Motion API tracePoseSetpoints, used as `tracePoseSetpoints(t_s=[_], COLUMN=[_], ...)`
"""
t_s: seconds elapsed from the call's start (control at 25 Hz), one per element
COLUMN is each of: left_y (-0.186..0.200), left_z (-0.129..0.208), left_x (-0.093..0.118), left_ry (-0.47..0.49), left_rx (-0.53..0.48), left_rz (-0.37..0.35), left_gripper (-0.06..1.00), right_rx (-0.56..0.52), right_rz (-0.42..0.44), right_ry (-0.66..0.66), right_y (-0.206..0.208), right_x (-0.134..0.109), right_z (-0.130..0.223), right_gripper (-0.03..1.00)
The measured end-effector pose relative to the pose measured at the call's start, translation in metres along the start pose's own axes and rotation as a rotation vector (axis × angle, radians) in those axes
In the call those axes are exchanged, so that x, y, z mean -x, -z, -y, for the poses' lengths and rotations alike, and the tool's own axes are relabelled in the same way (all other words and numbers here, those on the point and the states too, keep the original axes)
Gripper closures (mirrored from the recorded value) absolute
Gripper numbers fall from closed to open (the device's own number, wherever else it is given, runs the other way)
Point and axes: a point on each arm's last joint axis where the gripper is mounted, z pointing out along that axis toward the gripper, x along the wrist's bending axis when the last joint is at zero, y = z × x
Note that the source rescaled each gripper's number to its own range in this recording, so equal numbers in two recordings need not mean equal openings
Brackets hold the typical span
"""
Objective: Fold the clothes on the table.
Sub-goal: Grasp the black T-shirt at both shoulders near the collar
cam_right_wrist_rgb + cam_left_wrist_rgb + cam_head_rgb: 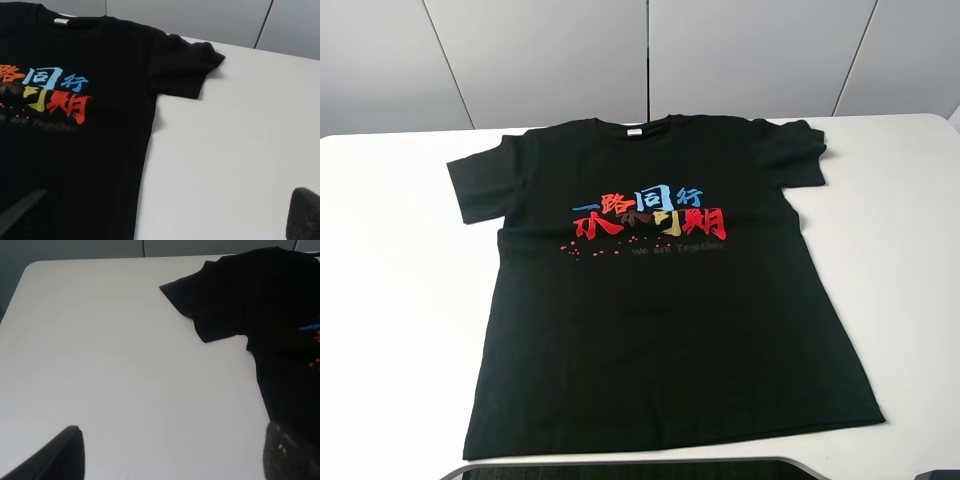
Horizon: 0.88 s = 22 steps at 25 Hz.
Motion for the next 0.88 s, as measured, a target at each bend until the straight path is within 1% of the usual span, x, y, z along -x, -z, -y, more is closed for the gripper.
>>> tracePoseSetpoints(t_s=[0.08,0.28,0.44,0.52,0.56,0.72,0.8,0.88], left_y=[0.000,0.000,0.000,0.000,-0.002,-0.011,-0.015,-0.020], left_z=[0.000,0.000,0.000,0.000,-0.001,-0.017,-0.032,-0.045], left_x=[0.000,0.000,0.000,0.000,0.000,0.003,0.003,0.004], left_ry=[0.000,-0.001,-0.011,-0.040,-0.054,-0.109,-0.166,-0.223], left_rx=[0.000,0.000,0.000,-0.004,-0.016,-0.089,-0.101,-0.119], left_rz=[0.000,-0.002,-0.002,0.000,0.002,0.024,0.027,0.031], left_gripper=[-0.06,-0.06,-0.06,-0.06,-0.06,-0.06,-0.06,-0.06], right_rx=[0.002,0.017,0.018,0.008,-0.008,-0.135,-0.180,-0.216], right_rz=[-0.007,-0.065,-0.067,-0.039,-0.018,0.040,0.033,0.013], right_ry=[-0.005,-0.032,-0.027,0.006,0.024,0.082,0.112,0.171], right_y=[0.000,0.000,0.000,0.002,0.003,-0.002,-0.009,-0.016], right_x=[-0.001,-0.006,-0.006,-0.003,-0.001,0.012,0.016,0.020], right_z=[0.000,-0.002,-0.002,-0.003,-0.006,-0.024,-0.039,-0.055], right_gripper=[-0.03,-0.03,-0.03,-0.03,-0.03,-0.03,-0.03,-0.03])
